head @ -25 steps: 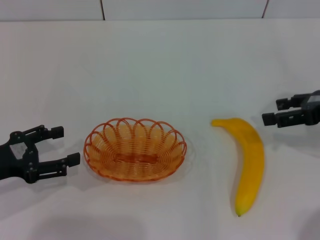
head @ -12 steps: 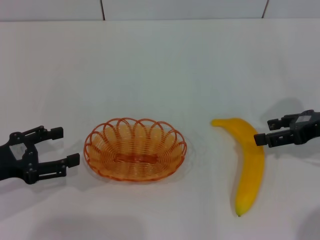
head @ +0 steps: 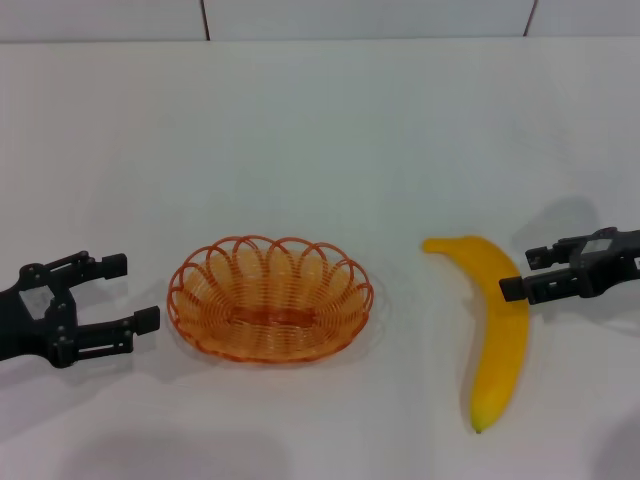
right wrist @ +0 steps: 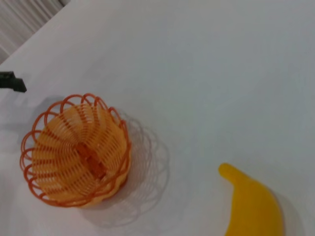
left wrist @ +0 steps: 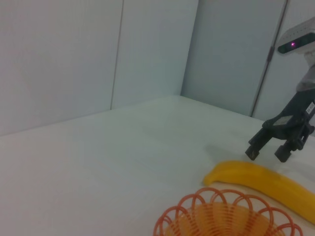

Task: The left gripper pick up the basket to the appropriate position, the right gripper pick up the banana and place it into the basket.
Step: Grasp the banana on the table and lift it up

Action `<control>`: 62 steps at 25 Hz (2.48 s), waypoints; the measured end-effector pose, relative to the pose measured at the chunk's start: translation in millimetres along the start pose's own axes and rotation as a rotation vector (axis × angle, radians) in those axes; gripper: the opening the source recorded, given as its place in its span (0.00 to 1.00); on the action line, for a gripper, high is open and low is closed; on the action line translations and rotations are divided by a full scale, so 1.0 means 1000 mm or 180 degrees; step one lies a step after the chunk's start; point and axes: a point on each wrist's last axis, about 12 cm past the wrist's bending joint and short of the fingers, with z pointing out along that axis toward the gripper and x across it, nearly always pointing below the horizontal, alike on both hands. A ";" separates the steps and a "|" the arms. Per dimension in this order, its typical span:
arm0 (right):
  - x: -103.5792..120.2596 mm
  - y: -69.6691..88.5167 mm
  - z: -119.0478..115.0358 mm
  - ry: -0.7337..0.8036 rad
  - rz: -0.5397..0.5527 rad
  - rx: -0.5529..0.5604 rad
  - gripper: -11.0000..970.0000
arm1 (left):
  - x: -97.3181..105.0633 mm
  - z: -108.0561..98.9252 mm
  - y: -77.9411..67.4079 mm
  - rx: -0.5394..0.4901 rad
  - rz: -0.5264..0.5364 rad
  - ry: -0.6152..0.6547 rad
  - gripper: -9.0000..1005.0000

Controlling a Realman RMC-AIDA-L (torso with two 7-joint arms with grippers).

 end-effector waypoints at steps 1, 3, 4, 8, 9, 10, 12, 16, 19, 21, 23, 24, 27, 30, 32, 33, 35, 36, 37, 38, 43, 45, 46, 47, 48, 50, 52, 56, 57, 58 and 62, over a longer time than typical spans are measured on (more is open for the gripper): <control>0.000 0.000 0.001 0.0017 -0.0013 -0.0005 0.90 | 0.000 0.000 0.000 0.0000 0.0000 0.0000 0.89; -0.002 0.001 0.004 0.0050 -0.0060 -0.0012 0.90 | 0.000 0.000 0.000 0.0003 0.0000 -0.0001 0.89; -0.003 0.002 0.005 0.0063 -0.0098 -0.0013 0.89 | 0.000 0.000 0.000 0.0005 0.0000 -0.0002 0.89; -0.006 0.003 0.009 0.0056 -0.0278 -0.0036 0.89 | 0.000 0.000 0.000 0.0005 -0.0002 -0.0001 0.89; -0.006 0.004 0.010 0.0037 -0.0311 -0.0047 0.88 | 0.000 0.000 0.000 0.0005 -0.0004 0.0001 0.89; -0.007 0.004 0.011 -0.0024 -0.0359 -0.0067 0.88 | 0.000 0.000 0.000 0.0005 -0.0004 0.0001 0.89; -0.007 0.004 0.012 -0.0048 -0.0381 -0.0064 0.88 | 0.001 0.000 -0.001 0.0006 -0.0005 0.0008 0.89; -0.005 0.001 0.015 -0.0075 -0.0502 -0.0008 0.87 | 0.002 0.000 -0.001 0.0019 -0.0012 0.0053 0.89; -0.002 -0.001 0.019 -0.0074 -0.0598 0.0013 0.86 | 0.003 0.000 -0.001 0.0028 -0.0013 0.0065 0.89; -0.002 -0.004 0.020 -0.0077 -0.0614 0.0077 0.86 | 0.003 0.000 -0.001 0.0031 -0.0014 0.0066 0.89; -0.001 -0.007 0.020 -0.0080 -0.0604 0.0157 0.86 | 0.003 0.000 -0.001 0.0033 -0.0014 0.0066 0.89; -0.001 -0.008 0.020 -0.0081 -0.0598 0.0177 0.85 | 0.003 0.000 -0.001 0.0034 -0.0014 0.0066 0.89; 0.000 -0.009 0.020 -0.0081 -0.0583 0.0217 0.85 | 0.002 0.000 -0.001 0.0035 -0.0024 0.0065 0.89; 0.002 -0.010 0.023 -0.0049 -0.0564 0.0216 0.84 | 0.002 0.000 -0.001 0.0037 -0.0025 0.0064 0.89; 0.003 -0.009 0.025 -0.0016 -0.0552 0.0204 0.84 | 0.002 0.000 -0.001 0.0037 -0.0025 0.0064 0.89; 0.003 -0.009 0.026 0.0002 -0.0547 0.0198 0.84 | 0.002 0.000 -0.001 0.0037 -0.0026 0.0065 0.89; 0.003 -0.009 0.026 0.0030 -0.0532 0.0188 0.83 | 0.002 0.000 -0.001 0.0037 -0.0027 0.0067 0.89; 0.003 -0.008 0.026 0.0033 -0.0521 0.0180 0.83 | 0.002 0.000 -0.001 0.0037 -0.0027 0.0068 0.89; 0.003 -0.008 0.026 0.0032 -0.0503 0.0177 0.83 | 0.002 0.000 -0.001 0.0037 -0.0028 0.0070 0.89; 0.003 -0.008 0.026 0.0033 -0.0483 0.0175 0.83 | 0.002 0.000 -0.001 0.0036 -0.0029 0.0071 0.89; 0.001 -0.007 0.028 0.0098 -0.0431 0.0170 0.82 | 0.003 -0.001 -0.001 0.0032 -0.0034 0.0074 0.89; 0.000 -0.006 0.030 0.0133 -0.0429 0.0170 0.81 | 0.003 -0.001 -0.001 0.0031 -0.0034 0.0075 0.89; 0.000 -0.006 0.031 0.0148 -0.0429 0.0168 0.81 | 0.003 -0.001 -0.001 0.0029 -0.0033 0.0076 0.89; 0.000 -0.006 0.031 0.0162 -0.0427 0.0165 0.81 | 0.003 -0.002 -0.001 0.0028 -0.0032 0.0079 0.89; 0.000 -0.005 0.031 0.0170 -0.0425 0.0162 0.81 | 0.003 -0.002 -0.001 0.0027 -0.0032 0.0080 0.89; -0.001 -0.005 0.032 0.0190 -0.0418 0.0158 0.80 | 0.003 -0.002 -0.001 0.0026 -0.0032 0.0081 0.89; -0.001 -0.005 0.032 0.0199 -0.0407 0.0153 0.80 | 0.003 -0.002 -0.001 0.0025 -0.0034 0.0081 0.89; -0.001 -0.004 0.032 0.0207 -0.0396 0.0124 0.79 | 0.003 -0.003 -0.001 0.0024 -0.0037 0.0082 0.89; -0.002 -0.003 0.032 0.0209 -0.0390 0.0117 0.79 | 0.003 -0.003 -0.001 0.0023 -0.0039 0.0082 0.89; -0.002 -0.003 0.032 0.0211 -0.0387 0.0108 0.79 | 0.003 -0.003 -0.001 0.0023 -0.0039 0.0082 0.89; -0.006 0.000 0.029 0.0215 -0.0424 0.0052 0.60 | 0.003 -0.003 -0.001 0.0022 -0.0041 0.0082 0.89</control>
